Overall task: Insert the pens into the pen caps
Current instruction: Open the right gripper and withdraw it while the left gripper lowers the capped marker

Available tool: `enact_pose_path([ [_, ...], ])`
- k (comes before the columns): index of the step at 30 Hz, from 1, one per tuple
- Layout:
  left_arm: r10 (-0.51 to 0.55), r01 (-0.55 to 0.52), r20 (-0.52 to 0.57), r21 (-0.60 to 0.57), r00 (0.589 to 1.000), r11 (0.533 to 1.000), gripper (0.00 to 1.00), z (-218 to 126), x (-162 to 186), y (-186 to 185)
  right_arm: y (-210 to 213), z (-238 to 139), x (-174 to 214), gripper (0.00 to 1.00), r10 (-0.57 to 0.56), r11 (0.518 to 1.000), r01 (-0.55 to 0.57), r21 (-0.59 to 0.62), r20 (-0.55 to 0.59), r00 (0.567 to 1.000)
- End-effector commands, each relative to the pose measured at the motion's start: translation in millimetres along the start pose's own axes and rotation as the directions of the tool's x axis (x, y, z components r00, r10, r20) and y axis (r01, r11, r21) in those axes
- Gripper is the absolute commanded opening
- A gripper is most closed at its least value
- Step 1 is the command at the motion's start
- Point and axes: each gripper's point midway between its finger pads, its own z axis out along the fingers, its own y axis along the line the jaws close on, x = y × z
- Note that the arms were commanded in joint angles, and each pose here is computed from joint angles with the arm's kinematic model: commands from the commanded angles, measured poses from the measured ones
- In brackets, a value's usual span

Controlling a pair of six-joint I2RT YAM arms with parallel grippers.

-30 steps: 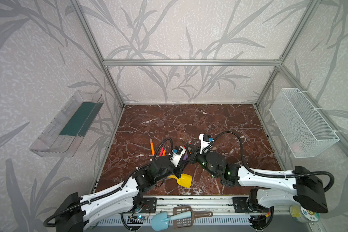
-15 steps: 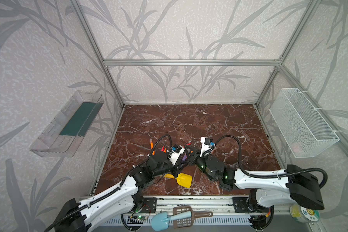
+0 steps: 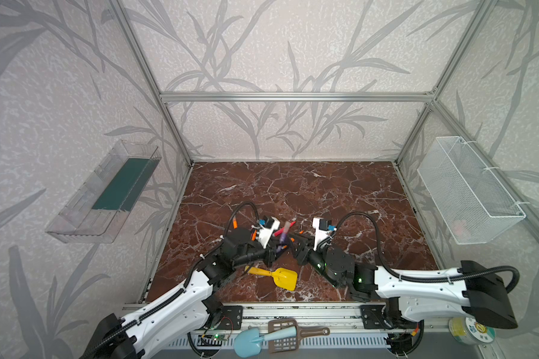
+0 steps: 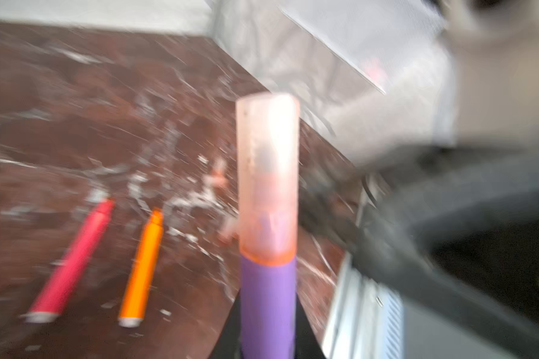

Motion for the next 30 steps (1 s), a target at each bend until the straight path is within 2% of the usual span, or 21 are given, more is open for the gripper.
enact_pose_path([
  [1,-0.029,0.058,0.16,-0.178,0.987,0.982,0.0,-8,-28,35,-37,-26,4,0.61,-0.17,0.974,0.178,0.142,-0.065,0.983],
  [5,-0.086,0.099,0.059,-0.297,0.995,0.95,0.0,-4,18,67,-53,-54,-40,0.83,-0.237,0.942,0.229,0.244,0.005,0.971],
  [8,-0.122,0.111,-0.001,-0.407,0.993,0.906,0.0,-7,37,89,-75,-73,-61,0.9,-0.253,0.921,0.233,0.311,0.027,0.967],
  [13,-0.176,0.114,-0.065,-0.54,0.982,0.834,0.0,-11,53,113,-137,-114,-94,0.94,-0.274,0.838,0.2,0.507,0.075,0.959],
  [16,-0.201,0.118,-0.085,-0.572,0.976,0.812,0.0,-8,62,121,-179,-142,-112,0.95,-0.283,0.756,0.136,0.64,0.133,0.95],
  [18,-0.213,0.121,-0.095,-0.575,0.973,0.809,0.0,-4,66,124,-200,-155,-116,0.95,-0.307,0.699,0.128,0.703,0.133,0.943],
  [24,-0.231,0.1,-0.139,-0.613,0.963,0.784,0.0,3,75,134,-245,-147,-105,0.95,-0.233,0.641,0.079,0.764,0.096,0.968],
  [30,-0.248,0.071,-0.171,-0.674,0.954,0.735,0.03,4,86,149,-276,-155,-112,0.94,-0.265,0.48,0.111,0.87,0.023,0.964],
])
